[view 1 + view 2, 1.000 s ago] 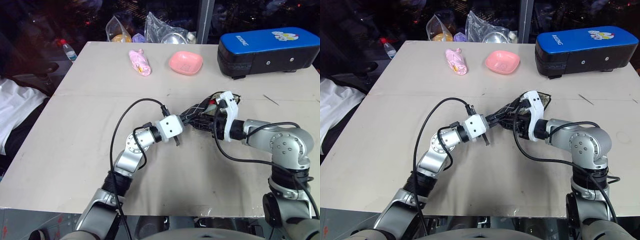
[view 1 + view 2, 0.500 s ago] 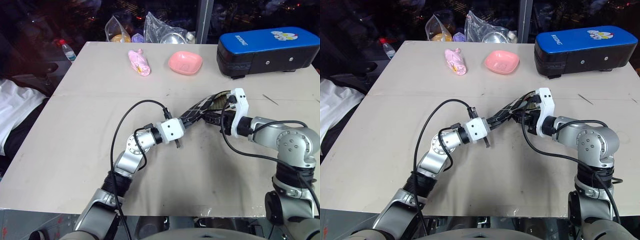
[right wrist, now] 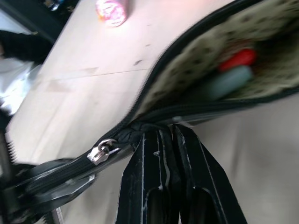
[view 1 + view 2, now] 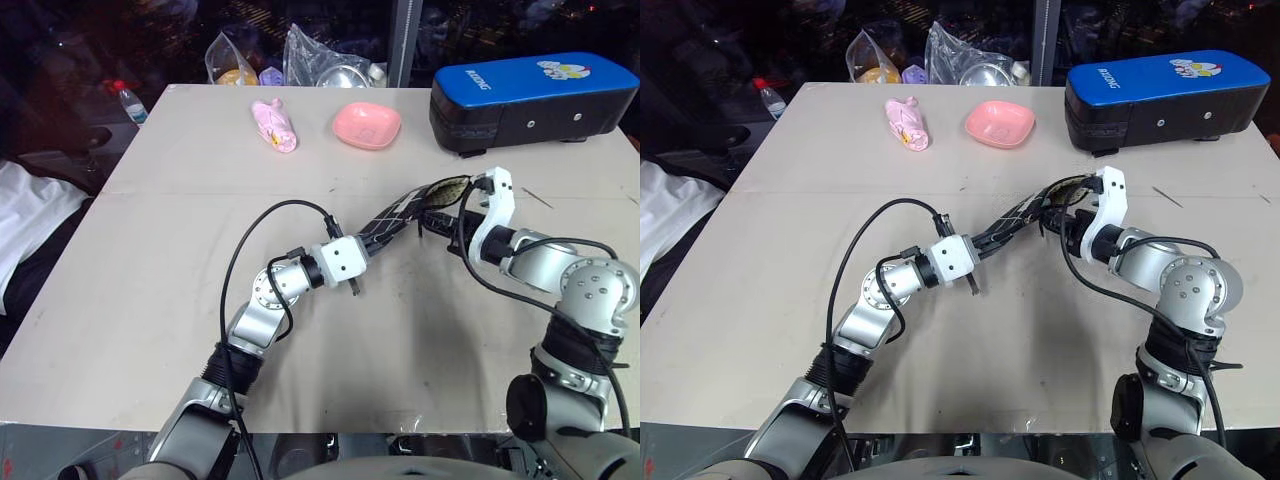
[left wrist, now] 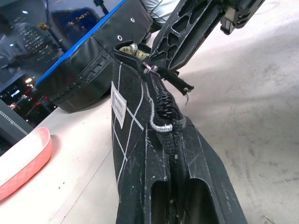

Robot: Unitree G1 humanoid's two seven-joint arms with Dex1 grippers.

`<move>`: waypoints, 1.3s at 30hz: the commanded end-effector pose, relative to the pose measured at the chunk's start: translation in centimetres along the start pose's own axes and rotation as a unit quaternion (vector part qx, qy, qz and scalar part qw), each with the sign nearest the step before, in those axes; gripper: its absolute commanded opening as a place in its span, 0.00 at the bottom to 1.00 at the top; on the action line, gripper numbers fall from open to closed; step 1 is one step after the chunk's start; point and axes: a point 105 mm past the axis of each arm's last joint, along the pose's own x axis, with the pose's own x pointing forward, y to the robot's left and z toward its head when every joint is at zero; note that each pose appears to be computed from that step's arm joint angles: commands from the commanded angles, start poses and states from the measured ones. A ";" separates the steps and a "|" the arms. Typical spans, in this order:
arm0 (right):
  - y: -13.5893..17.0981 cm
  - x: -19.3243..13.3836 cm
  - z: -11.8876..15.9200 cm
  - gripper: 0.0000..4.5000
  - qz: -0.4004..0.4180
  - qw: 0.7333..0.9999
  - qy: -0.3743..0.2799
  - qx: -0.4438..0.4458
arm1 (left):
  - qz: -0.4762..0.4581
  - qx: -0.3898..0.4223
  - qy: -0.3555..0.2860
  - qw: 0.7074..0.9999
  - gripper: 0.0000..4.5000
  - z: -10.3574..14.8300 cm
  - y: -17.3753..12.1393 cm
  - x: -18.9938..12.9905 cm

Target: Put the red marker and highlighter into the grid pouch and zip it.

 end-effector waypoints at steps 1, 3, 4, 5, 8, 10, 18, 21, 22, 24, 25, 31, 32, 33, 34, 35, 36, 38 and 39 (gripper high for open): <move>-0.8 -0.6 1.7 0.02 -0.028 0.999 -0.040 0.004 | 0.003 0.009 -0.014 1.000 0.00 0.5 0.1 -0.1; -1.3 -0.6 1.9 0.02 -0.042 0.998 -0.047 0.010 | 0.004 0.009 -0.013 1.000 0.00 0.5 0.1 -0.1; -1.5 -0.6 1.9 0.02 -0.046 0.998 -0.049 0.012 | 0.005 0.009 -0.013 1.000 0.00 0.5 0.1 -0.1; -1.7 -0.6 2.0 0.02 -0.052 0.997 -0.052 0.014 | 0.005 0.008 -0.013 1.000 0.00 0.5 0.1 -0.1; -2.8 -0.6 2.6 0.02 -0.083 0.994 -0.070 0.025 | 0.008 0.008 -0.011 1.000 0.00 0.4 0.2 -0.2; -3.6 -0.7 3.1 0.02 -0.108 0.990 -0.086 0.029 | 0.010 0.008 -0.009 1.000 0.00 0.3 0.2 -0.3; -7.0 -1.4 5.4 0.02 -0.200 0.967 -0.149 0.045 | 0.015 0.009 -0.005 1.000 0.00 0.2 0.4 -0.6; -8.1 -1.7 6.0 0.02 -0.229 0.957 -0.171 0.056 | 0.017 0.009 -0.003 1.000 0.00 0.1 0.4 -0.6; -8.4 -1.8 6.3 0.02 -0.241 0.952 -0.179 0.054 | 0.017 0.009 -0.001 1.000 0.00 0.0 0.4 -0.7; -8.7 -2.0 6.6 0.02 -0.251 0.948 -0.191 0.054 | 0.018 0.010 0.004 1.000 0.00 -0.2 0.5 -0.8; -8.8 -2.0 6.6 0.02 -0.250 0.947 -0.193 0.056 | 0.018 0.011 0.008 1.000 0.00 -0.4 0.5 -0.9; -7.5 -1.6 5.8 0.02 -0.204 0.966 -0.159 -0.017 | 0.040 0.021 0.040 0.998 0.00 -1.6 1.7 -1.7; -7.1 -1.6 5.6 0.02 -0.185 0.970 -0.151 -0.051 | 0.044 0.012 0.043 0.998 0.00 -1.8 1.9 -2.0; -6.8 -1.7 5.5 0.02 -0.172 0.971 -0.146 -0.075 | 0.046 0.006 0.044 0.998 0.00 -1.9 2.1 -2.2; -6.5 -1.8 5.4 0.07 -0.157 0.971 -0.139 -0.112 | 0.051 -0.001 0.043 0.998 0.00 -1.9 2.3 -2.5; -6.2 -2.1 5.0 0.13 -0.136 0.971 -0.126 -0.153 | 0.050 -0.005 0.044 0.998 0.00 -1.9 2.5 -2.9; -6.2 -2.5 4.3 0.25 -0.108 0.970 -0.107 -0.188 | 0.051 -0.006 0.049 0.997 0.18 -2.0 2.7 -3.5; -6.4 -3.3 3.0 0.42 -0.059 0.964 -0.072 -0.249 | 0.060 -0.012 0.062 0.996 0.33 -2.3 3.0 -4.8; -6.5 -3.6 2.5 0.51 -0.044 0.960 -0.061 -0.270 | 0.065 -0.018 0.064 0.996 0.42 -2.3 3.0 -5.3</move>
